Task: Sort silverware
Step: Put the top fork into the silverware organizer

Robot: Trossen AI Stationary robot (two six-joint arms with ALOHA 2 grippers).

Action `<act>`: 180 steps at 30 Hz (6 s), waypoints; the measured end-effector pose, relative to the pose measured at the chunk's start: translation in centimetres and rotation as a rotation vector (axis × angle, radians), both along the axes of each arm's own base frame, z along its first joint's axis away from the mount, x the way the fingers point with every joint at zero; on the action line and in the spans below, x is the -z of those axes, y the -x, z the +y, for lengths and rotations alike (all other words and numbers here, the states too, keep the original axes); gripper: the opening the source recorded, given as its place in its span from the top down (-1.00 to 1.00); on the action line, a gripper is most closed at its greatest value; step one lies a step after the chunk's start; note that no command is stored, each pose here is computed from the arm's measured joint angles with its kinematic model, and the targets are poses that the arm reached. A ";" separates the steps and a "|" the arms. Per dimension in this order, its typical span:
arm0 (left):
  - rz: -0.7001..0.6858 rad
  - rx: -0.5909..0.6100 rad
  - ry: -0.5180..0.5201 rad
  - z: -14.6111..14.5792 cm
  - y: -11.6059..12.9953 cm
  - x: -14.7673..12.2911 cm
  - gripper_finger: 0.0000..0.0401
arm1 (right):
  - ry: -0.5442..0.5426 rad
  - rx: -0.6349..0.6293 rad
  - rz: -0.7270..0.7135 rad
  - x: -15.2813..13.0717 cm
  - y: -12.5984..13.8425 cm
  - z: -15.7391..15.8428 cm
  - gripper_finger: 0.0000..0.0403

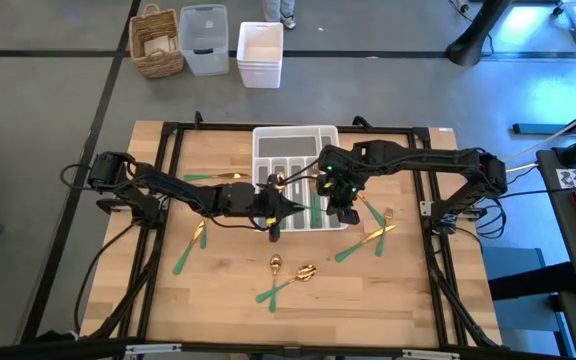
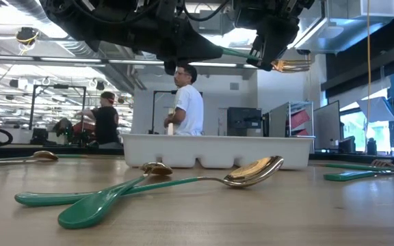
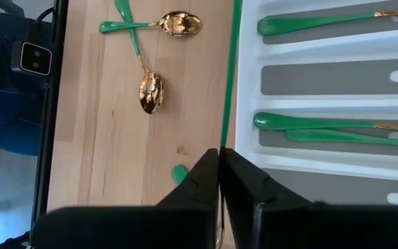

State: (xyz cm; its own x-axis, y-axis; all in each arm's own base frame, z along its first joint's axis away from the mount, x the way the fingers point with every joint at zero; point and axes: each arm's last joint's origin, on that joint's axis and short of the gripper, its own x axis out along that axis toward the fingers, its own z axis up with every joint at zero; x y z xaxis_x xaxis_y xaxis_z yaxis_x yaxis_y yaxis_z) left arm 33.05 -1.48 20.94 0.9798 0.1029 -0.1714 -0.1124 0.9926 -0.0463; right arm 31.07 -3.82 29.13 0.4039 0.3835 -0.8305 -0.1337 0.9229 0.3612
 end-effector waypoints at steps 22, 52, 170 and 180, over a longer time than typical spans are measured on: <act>0.062 -0.039 0.153 0.0 0.2 0.7 1.00 | 0.144 0.041 0.027 0.2 0.1 -0.4 0.36; -0.202 -0.787 0.719 1.5 1.2 2.0 1.00 | 0.887 0.053 -0.138 -6.5 7.1 -8.7 0.36; -1.159 -1.139 1.068 -3.6 -14.6 -0.9 1.00 | -0.448 0.853 -0.515 0.5 6.8 -9.1 0.36; -1.153 -1.119 1.085 -4.4 -14.6 -1.2 1.00 | -0.443 0.890 -0.485 1.4 6.1 -9.4 0.36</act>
